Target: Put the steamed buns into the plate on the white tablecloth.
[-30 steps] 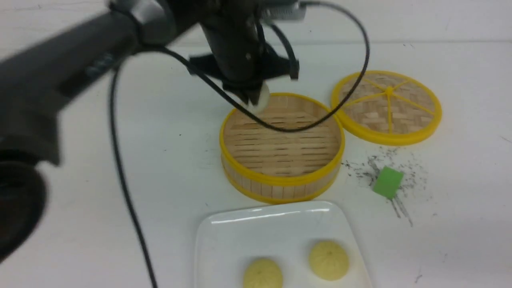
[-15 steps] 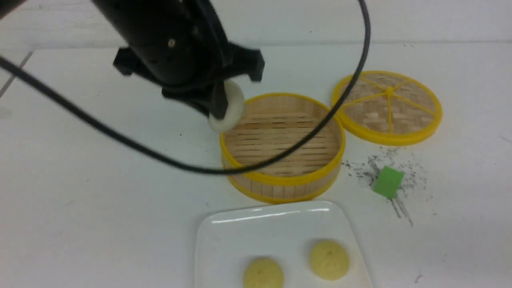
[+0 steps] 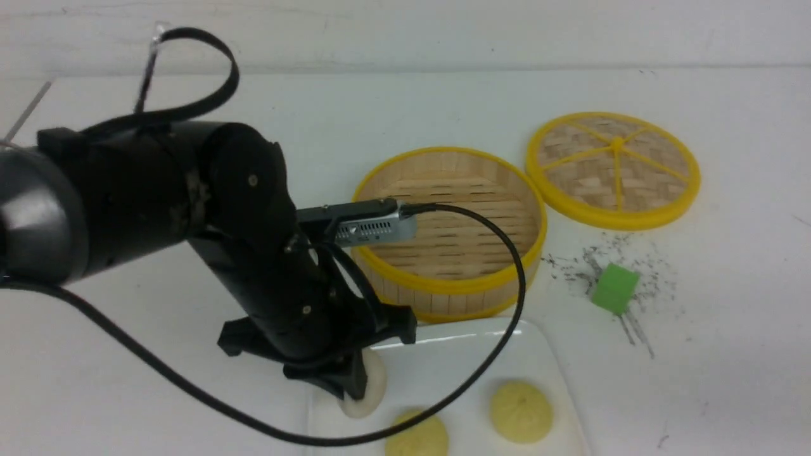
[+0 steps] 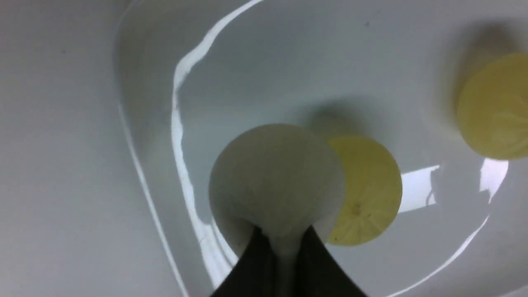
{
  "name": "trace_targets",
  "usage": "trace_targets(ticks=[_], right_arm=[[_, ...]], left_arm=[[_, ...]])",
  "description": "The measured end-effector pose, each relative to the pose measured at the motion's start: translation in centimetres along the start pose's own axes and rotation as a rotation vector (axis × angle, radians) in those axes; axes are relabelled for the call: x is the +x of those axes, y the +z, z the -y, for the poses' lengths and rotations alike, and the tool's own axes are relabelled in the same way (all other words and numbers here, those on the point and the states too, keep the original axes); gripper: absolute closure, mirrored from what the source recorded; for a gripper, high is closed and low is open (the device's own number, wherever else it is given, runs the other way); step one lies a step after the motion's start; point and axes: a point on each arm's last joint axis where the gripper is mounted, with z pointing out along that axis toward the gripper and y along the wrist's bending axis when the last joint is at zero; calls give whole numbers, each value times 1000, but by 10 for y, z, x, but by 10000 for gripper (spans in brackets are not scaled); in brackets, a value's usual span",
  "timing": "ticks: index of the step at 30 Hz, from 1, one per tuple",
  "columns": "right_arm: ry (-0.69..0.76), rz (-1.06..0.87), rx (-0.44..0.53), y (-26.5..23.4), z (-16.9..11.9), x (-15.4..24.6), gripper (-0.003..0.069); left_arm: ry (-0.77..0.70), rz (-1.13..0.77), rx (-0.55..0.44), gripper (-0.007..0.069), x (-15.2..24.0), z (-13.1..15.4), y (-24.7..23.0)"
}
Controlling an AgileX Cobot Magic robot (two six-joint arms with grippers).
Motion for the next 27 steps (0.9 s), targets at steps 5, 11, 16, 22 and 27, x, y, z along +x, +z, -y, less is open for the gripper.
trace_targets(ticks=[5, 11, 16, 22, 27], right_arm=[[0, 0, 0, 0, 0, 0, 475], [0, 0, 0, 0, 0, 0, 471], [0, 0, 0, 0, 0, 0, 464], [7, 1, -5, 0, 0, 0, 460], [4, 3, -14, -4, -2, -5, 456]], left_arm=[[-17, 23, 10, 586, -7, 1, 13], [-42, -11, 6, 522, -11, -1, 30], [-36, -18, -10, 376, -12, -3, 35], [-24, -9, -12, 202, -13, -2, 33], [44, 79, -1, 116, -23, 8, 4]])
